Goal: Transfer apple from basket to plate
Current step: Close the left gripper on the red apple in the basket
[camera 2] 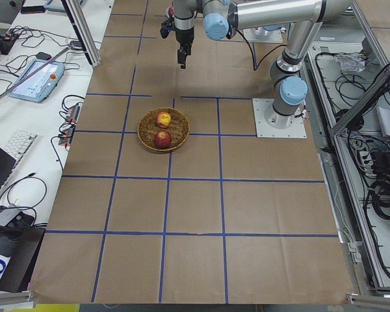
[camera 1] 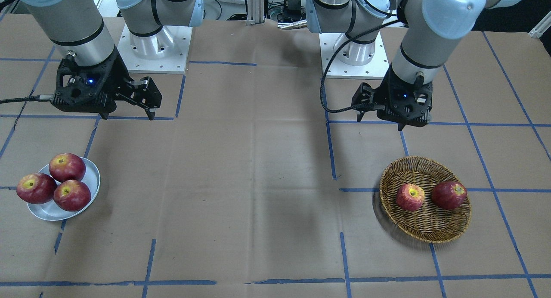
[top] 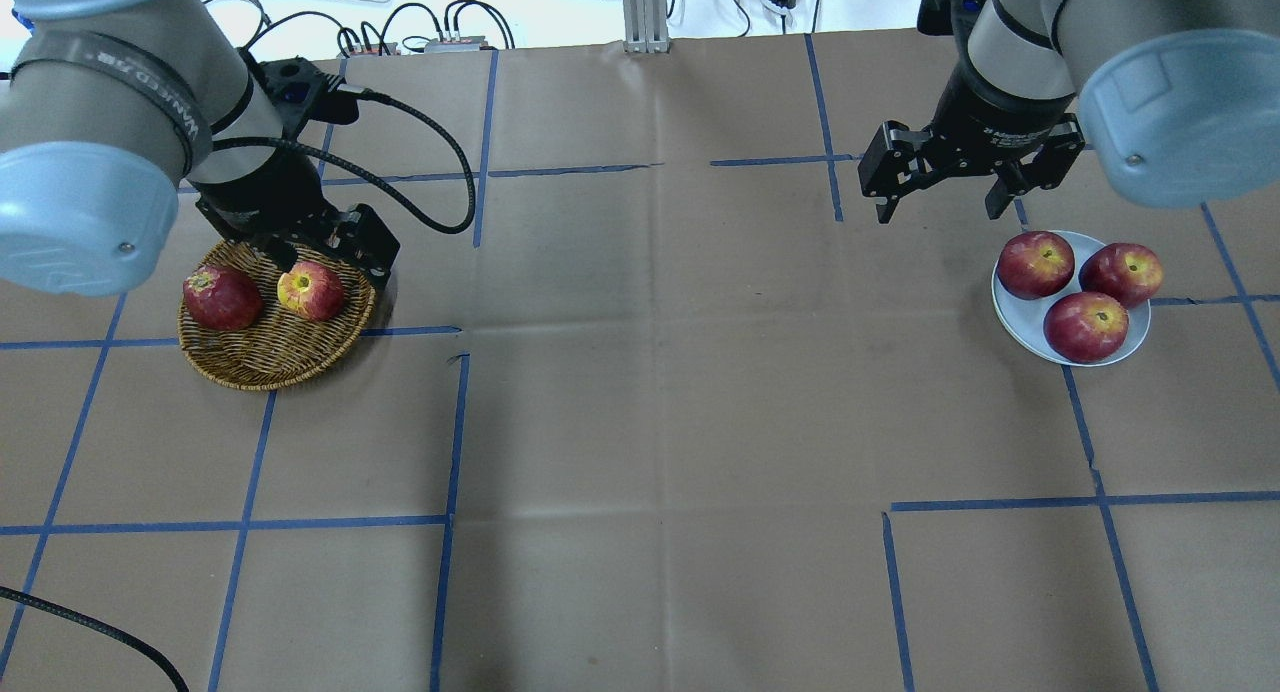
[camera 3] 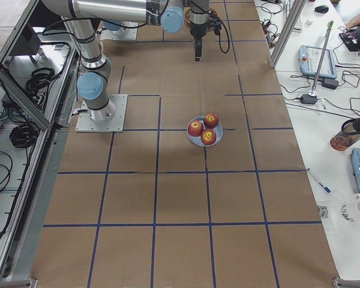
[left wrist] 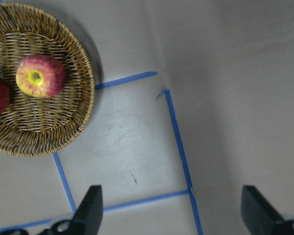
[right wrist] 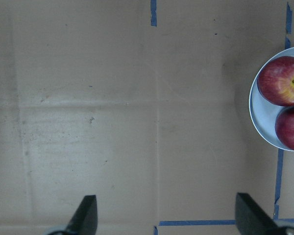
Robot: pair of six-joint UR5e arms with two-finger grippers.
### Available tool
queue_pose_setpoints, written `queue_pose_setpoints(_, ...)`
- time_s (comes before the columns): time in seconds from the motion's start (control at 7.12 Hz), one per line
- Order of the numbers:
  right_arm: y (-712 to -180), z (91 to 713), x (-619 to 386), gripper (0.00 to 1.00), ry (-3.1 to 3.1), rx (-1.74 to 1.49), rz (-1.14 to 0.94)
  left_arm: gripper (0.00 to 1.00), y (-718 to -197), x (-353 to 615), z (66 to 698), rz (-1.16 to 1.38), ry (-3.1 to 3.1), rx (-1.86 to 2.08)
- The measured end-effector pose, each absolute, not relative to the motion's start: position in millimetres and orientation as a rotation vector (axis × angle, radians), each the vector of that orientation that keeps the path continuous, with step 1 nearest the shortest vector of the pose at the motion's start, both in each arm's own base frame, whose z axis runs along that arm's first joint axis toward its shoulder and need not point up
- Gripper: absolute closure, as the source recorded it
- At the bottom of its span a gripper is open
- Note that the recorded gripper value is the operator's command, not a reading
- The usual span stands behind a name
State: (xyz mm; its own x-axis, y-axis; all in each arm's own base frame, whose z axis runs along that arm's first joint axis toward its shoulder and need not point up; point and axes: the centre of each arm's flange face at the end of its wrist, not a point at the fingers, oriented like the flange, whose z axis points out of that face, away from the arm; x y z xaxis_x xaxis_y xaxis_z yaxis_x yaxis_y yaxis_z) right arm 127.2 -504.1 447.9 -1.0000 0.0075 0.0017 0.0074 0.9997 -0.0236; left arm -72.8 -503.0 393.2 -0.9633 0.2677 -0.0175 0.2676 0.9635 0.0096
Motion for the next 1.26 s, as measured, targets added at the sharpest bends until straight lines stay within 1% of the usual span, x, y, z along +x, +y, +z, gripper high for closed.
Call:
queue_pose_setpoints(0.28, -504.1, 447.9, 127.2, 0.00, -3.140, -0.012, 0.037, 0.02, -527.3, -7.1, 338.4, -0.003, 3.067, 0.554)
queue_pose_setpoints(0.56, -504.1, 447.9, 127.3, 0.00, -3.140, -0.012, 0.037, 0.02, -557.6, 36.7, 292.9, -0.042, 3.023, 0.684)
queue_pose_setpoints(1.26, -504.1, 447.9, 127.3, 0.00, -3.141, -0.011, 0.037, 0.02, -580.8, 53.6, 220.6, 0.013, 3.034, 0.729)
